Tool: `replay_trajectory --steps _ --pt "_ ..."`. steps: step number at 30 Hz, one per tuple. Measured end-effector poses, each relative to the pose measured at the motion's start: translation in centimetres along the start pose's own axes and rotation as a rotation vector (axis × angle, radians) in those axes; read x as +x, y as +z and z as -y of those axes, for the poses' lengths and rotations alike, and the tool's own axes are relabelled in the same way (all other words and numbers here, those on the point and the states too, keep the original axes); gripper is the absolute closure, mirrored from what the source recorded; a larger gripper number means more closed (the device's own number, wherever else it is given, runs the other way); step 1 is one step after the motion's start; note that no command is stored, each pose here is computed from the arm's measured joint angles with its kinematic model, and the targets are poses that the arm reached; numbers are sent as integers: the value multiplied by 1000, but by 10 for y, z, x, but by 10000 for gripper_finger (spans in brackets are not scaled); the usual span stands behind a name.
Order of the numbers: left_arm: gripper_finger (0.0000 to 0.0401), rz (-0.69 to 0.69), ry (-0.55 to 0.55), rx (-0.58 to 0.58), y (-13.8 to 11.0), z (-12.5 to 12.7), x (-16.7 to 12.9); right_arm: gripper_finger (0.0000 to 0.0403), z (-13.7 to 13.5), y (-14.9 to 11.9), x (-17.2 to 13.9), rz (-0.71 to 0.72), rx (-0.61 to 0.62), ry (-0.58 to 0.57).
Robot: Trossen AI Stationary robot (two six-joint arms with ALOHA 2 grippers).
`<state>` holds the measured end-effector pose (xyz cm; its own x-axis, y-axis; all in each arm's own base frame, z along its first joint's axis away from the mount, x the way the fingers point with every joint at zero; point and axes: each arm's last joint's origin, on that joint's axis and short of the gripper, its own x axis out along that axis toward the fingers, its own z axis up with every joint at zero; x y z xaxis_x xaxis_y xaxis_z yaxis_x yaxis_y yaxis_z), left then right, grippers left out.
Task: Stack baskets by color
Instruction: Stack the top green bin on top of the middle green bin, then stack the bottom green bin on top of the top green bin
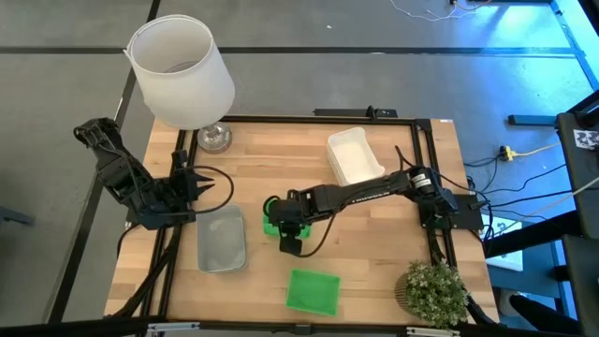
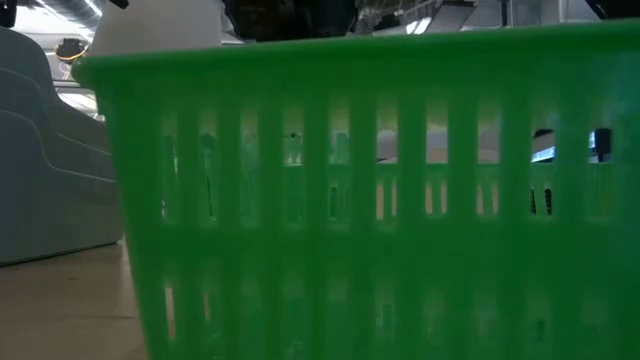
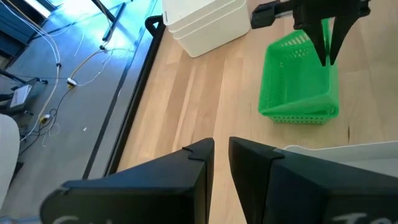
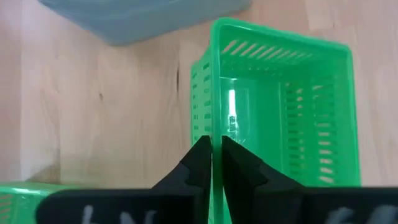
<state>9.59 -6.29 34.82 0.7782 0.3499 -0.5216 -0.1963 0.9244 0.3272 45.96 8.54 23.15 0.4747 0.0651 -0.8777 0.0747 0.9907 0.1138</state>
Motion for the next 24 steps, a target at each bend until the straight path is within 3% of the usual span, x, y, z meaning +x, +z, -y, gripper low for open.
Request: replay_trajectory --steps 9,18,24 --pt "360 0 0 -1 0 0 0 393 2 -10 10 -37 -6 -11" --pt "360 0 0 -1 0 0 0 301 2 -10 11 -35 -15 -20" --pt "360 0 0 2 0 0 0 288 -1 -1 -1 -23 -8 19"
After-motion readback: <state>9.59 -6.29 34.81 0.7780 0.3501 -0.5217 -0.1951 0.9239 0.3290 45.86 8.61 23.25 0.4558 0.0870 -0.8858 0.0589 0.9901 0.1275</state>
